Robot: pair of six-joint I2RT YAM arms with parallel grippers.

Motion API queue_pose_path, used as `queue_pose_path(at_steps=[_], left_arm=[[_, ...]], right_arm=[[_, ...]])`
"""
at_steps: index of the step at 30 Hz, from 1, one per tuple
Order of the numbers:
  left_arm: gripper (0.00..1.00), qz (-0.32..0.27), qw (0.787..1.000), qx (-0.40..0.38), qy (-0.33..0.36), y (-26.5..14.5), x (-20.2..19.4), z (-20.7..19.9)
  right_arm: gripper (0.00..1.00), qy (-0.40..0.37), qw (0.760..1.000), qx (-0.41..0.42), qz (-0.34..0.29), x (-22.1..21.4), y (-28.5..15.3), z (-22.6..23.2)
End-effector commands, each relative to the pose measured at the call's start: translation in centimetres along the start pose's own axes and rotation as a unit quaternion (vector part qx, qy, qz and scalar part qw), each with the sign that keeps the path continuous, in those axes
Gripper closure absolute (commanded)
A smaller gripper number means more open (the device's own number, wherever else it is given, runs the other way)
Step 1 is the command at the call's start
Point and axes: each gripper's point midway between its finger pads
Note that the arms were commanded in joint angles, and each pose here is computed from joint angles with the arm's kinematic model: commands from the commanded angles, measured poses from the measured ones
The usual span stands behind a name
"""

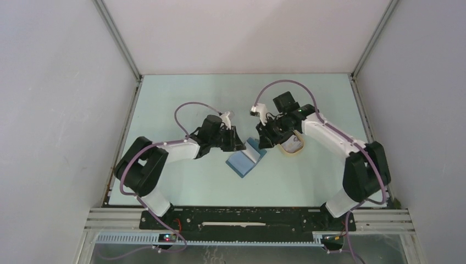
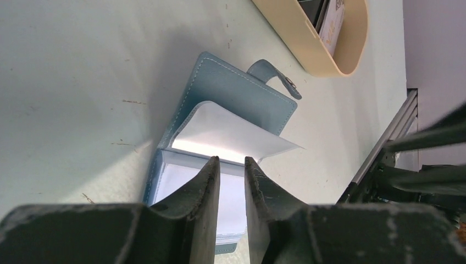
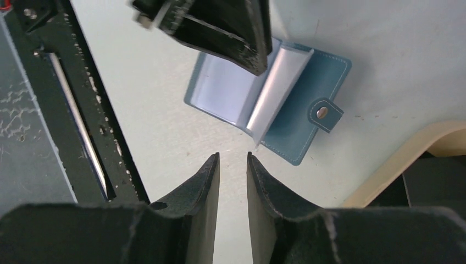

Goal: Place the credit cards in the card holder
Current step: Open the card holder at the center of the board.

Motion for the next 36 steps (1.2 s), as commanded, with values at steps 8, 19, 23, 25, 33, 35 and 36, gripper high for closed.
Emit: queue_pose_path(at_steps=[8,19,23,25,33,35,36], left_arm=[[0.73,-0.141,0.986,-0.018,0.084,-3.8,4.6,-4.7],[0.46,-0.414,0.888,0.051,0.193,-15.2,6.1,-3.2],[0.01,-0.424,0.889,0.100,0.144,-15.5,5.5,-0.1],[0.00,-0.402,0.902,0.090,0.132,-14.6,4.9,0.3],[0.16,-0.347,0.934,0.067,0.057,-11.9,1.8,1.7],[0.18,-0.335,0.940,0.066,0.028,-11.3,1.1,2.1],[0.19,-0.328,0.942,0.062,0.015,-11.0,0.7,2.2]], right_arm=[[0.58,-0.189,0.967,-0.002,-0.171,5.7,-8.0,7.1],[0.17,-0.248,0.962,0.086,-0.075,1.8,1.1,8.5],[0.16,-0.319,0.944,0.073,-0.038,0.5,4.5,7.4],[0.16,-0.364,0.930,0.049,-0.019,0.3,5.8,6.4],[0.20,-0.363,0.931,0.029,0.023,-0.7,8.0,3.0],[0.24,-0.339,0.940,0.025,0.041,-1.4,8.4,2.1],[0.26,-0.329,0.943,0.022,0.045,-1.7,8.6,1.6]])
Point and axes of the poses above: each gripper's point midway between its finger pads, its own y axis out along the fingers, its own z axis along the line the jaws close on, x = y × z, and after that the axes turned 1 degree about -y, right-handed
